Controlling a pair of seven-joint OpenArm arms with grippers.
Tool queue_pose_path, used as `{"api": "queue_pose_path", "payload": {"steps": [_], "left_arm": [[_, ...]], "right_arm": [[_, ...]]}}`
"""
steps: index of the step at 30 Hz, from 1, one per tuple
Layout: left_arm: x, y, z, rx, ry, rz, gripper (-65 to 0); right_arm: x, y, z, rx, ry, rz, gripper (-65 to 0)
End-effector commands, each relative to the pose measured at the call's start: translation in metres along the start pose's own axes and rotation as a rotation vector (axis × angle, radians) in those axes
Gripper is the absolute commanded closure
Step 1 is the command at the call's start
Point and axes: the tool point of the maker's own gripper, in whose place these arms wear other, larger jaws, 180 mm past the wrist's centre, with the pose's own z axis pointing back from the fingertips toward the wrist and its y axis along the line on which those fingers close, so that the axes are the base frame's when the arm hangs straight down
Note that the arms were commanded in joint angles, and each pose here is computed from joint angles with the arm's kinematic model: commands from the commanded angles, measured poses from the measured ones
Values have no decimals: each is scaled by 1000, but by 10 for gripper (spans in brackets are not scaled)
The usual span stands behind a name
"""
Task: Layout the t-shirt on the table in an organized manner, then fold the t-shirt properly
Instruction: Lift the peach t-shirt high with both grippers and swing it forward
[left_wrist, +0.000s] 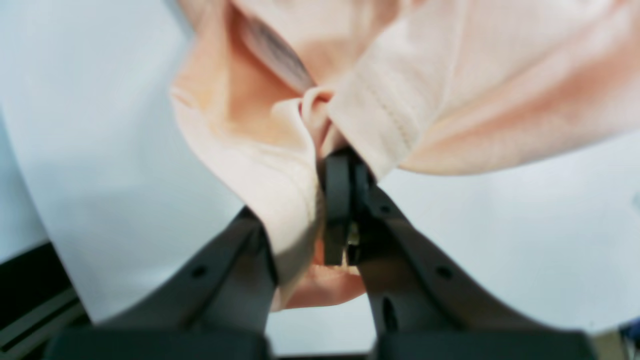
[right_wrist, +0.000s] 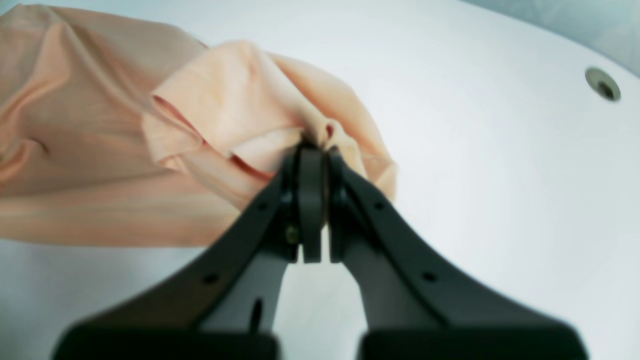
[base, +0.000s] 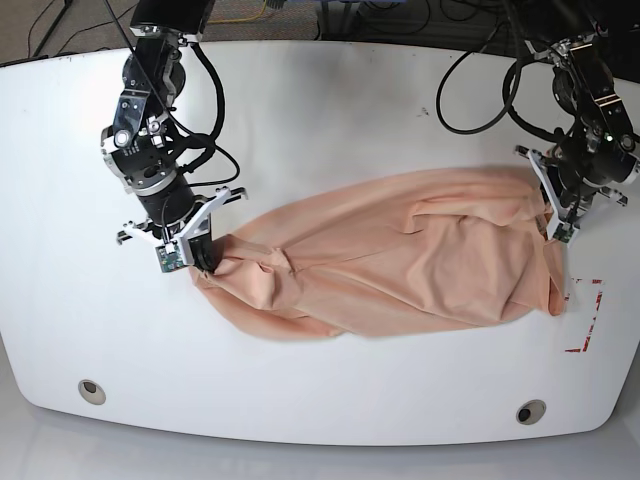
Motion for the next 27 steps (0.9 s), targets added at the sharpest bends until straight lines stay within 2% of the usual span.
{"api": "queue_pose_path", "payload": {"steps": [1, 12, 19, 27], "left_arm": [[25, 17, 10, 49, -70, -4, 0], [90, 44, 32, 113, -234, 13, 0], [137, 46, 47, 110, -360, 48, 0], [210, 14, 71, 58, -515, -44, 0]], "right_arm": [[19, -11, 8, -35, -71, 5, 0], [23, -53, 14, -116, -63, 59, 0], [40, -88, 13, -183, -88, 75, 0], [78, -113, 9, -222, -154, 114, 0]]}}
